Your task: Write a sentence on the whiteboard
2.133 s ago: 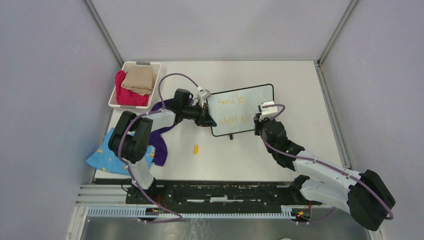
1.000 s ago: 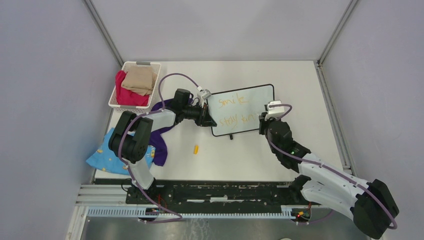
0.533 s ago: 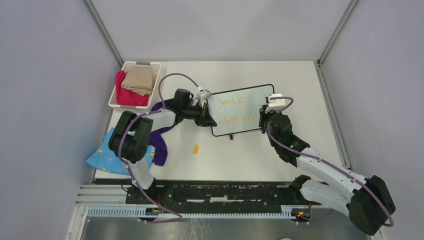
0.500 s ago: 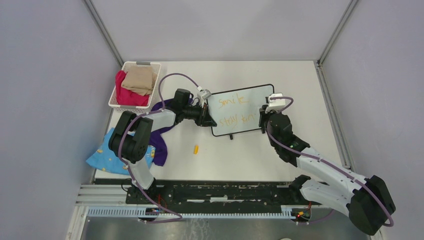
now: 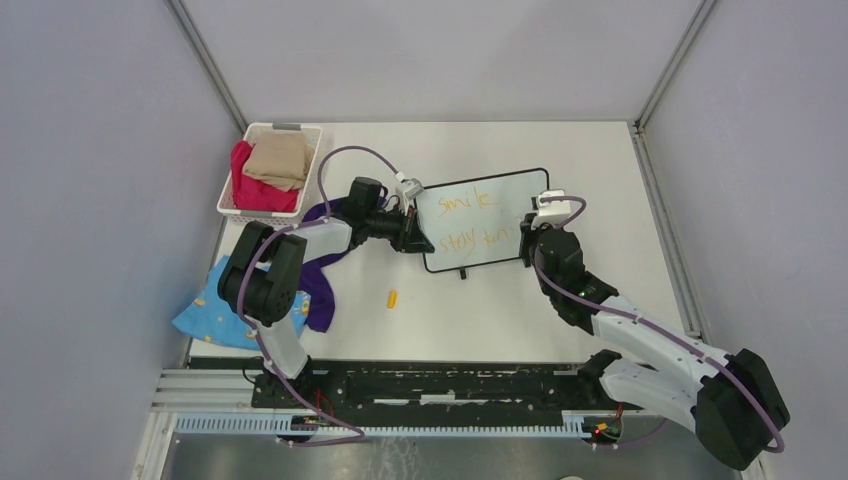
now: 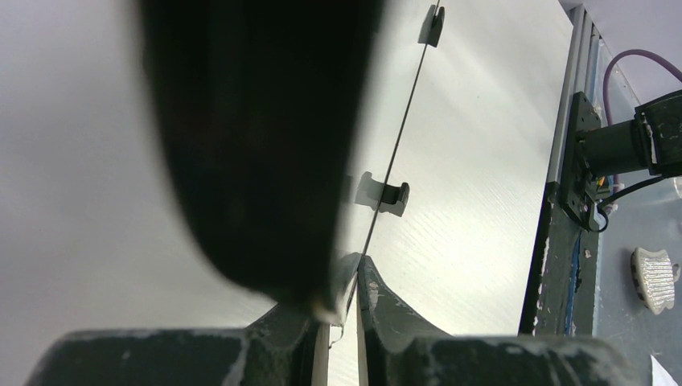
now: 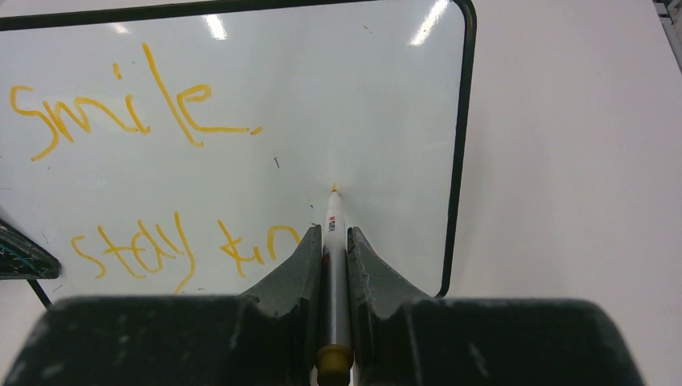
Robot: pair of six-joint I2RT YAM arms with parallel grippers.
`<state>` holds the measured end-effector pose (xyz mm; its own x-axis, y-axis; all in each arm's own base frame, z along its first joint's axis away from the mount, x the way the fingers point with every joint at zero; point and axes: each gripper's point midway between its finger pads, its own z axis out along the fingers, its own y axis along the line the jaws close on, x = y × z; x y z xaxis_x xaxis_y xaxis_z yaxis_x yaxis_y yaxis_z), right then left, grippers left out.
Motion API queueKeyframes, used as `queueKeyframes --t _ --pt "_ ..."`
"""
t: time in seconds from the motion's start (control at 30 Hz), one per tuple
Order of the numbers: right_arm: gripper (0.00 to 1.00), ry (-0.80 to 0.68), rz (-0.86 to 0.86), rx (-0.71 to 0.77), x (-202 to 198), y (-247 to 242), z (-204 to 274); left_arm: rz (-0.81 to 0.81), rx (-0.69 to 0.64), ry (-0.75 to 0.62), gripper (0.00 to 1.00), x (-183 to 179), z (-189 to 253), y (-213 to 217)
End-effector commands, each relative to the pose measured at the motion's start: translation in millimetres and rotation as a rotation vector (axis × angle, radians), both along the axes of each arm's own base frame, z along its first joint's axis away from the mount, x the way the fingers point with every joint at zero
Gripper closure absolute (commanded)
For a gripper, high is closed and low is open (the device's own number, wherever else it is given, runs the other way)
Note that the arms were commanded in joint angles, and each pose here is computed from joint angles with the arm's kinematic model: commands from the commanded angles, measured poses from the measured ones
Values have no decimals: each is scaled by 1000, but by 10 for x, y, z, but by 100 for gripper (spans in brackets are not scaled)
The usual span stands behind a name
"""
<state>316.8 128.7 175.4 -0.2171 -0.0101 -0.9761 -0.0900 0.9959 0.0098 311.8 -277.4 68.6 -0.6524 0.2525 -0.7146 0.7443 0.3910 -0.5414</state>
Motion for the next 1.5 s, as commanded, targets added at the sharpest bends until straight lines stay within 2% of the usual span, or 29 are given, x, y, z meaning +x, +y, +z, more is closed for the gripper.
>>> queueKeyframes --t 0.0,0.83,1.47 --pt "100 -16 0 38 20 18 18 2 222 111 98 -311 -650 185" --pt "100 95 20 19 -253 -94 -503 3 226 113 98 -315 -660 186" --pt "100 7 0 30 -35 -20 -23 1 230 118 98 -331 -676 179"
